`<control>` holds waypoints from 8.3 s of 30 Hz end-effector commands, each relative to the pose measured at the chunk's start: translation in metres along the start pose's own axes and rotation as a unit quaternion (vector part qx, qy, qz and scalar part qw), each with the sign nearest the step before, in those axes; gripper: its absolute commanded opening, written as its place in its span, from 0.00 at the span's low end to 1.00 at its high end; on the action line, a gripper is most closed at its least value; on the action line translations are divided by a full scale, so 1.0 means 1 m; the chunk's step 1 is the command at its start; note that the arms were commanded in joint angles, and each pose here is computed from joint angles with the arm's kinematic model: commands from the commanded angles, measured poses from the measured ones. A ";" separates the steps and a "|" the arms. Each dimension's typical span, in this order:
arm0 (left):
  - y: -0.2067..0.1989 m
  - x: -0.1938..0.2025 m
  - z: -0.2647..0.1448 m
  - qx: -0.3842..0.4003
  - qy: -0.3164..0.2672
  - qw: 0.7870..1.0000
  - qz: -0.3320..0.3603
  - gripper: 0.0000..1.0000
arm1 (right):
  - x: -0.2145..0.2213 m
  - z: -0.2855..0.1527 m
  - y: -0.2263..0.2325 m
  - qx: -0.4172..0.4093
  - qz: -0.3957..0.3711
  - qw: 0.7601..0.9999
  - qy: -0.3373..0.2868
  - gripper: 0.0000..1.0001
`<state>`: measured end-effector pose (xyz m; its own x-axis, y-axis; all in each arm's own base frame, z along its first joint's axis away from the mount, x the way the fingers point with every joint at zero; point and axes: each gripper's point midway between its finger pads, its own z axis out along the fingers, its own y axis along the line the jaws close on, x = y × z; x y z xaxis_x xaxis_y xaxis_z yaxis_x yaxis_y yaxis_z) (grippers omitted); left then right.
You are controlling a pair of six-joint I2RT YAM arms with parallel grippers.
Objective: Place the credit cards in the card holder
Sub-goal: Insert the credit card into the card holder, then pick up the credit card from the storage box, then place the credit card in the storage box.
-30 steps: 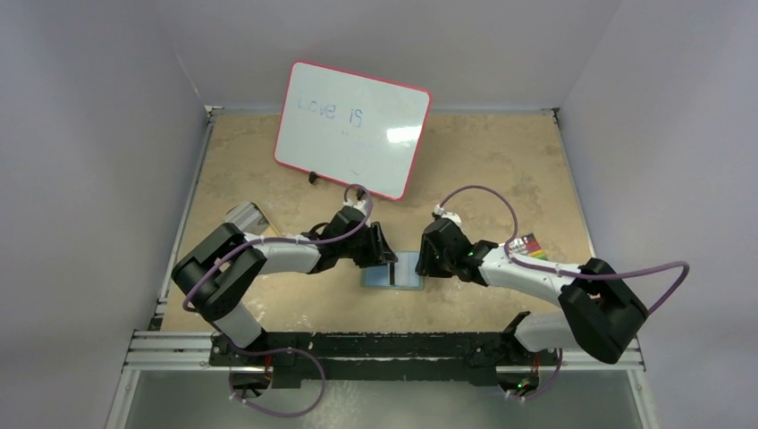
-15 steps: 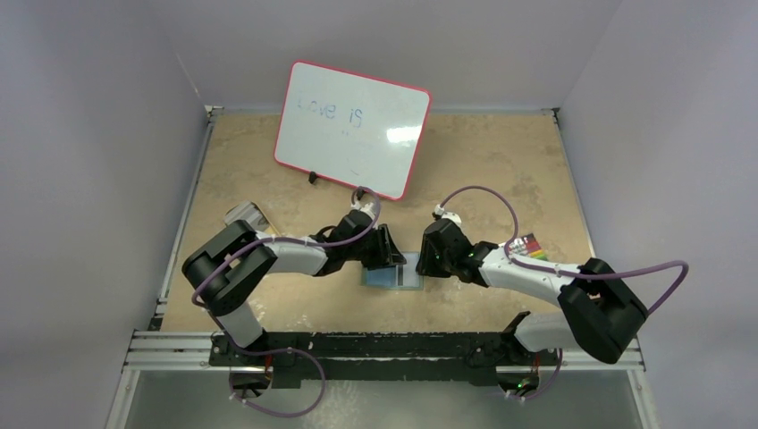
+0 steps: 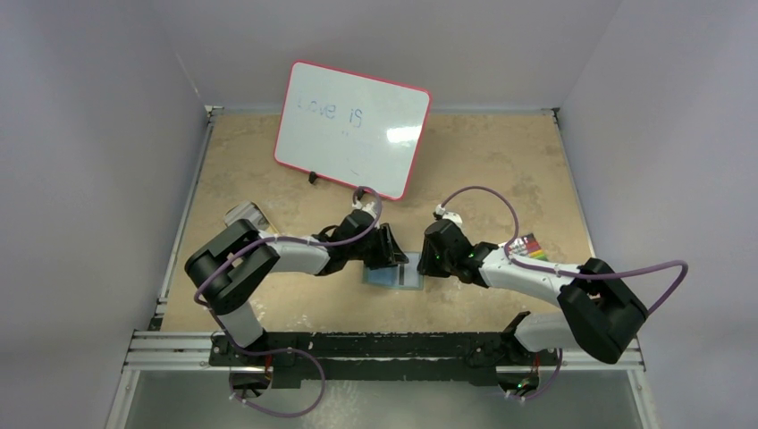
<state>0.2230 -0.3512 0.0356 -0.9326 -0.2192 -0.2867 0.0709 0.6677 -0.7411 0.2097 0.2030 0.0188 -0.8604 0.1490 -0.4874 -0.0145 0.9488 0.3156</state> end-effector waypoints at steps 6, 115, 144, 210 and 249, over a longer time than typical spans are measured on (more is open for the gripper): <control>-0.033 -0.029 -0.018 -0.003 -0.041 0.995 0.093 0.41 | -0.013 -0.006 -0.013 0.037 0.009 0.999 -0.033 0.30; 0.203 -0.190 -0.290 -0.587 0.038 0.743 0.320 0.00 | -0.111 -0.154 0.066 -0.186 -0.041 0.953 -0.235 0.60; -0.042 -0.163 -0.256 0.004 -0.222 0.946 0.236 0.00 | -0.121 -0.190 0.144 -0.378 -0.034 0.895 -0.234 0.55; 0.229 -0.209 -0.271 -0.559 0.073 0.709 0.423 0.00 | -0.100 -0.162 0.130 -0.329 -0.062 0.925 -0.178 0.58; 0.233 -0.203 -0.285 -0.588 0.104 0.694 0.401 0.15 | -0.096 -0.159 0.125 -0.324 -0.064 0.927 -0.179 0.60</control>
<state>0.3191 0.0483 0.0836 -0.7904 0.6033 -0.1060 0.4171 0.6567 0.6283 0.2066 0.2639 0.2221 -0.6494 0.2114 -0.7305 -0.4828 0.6275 0.6108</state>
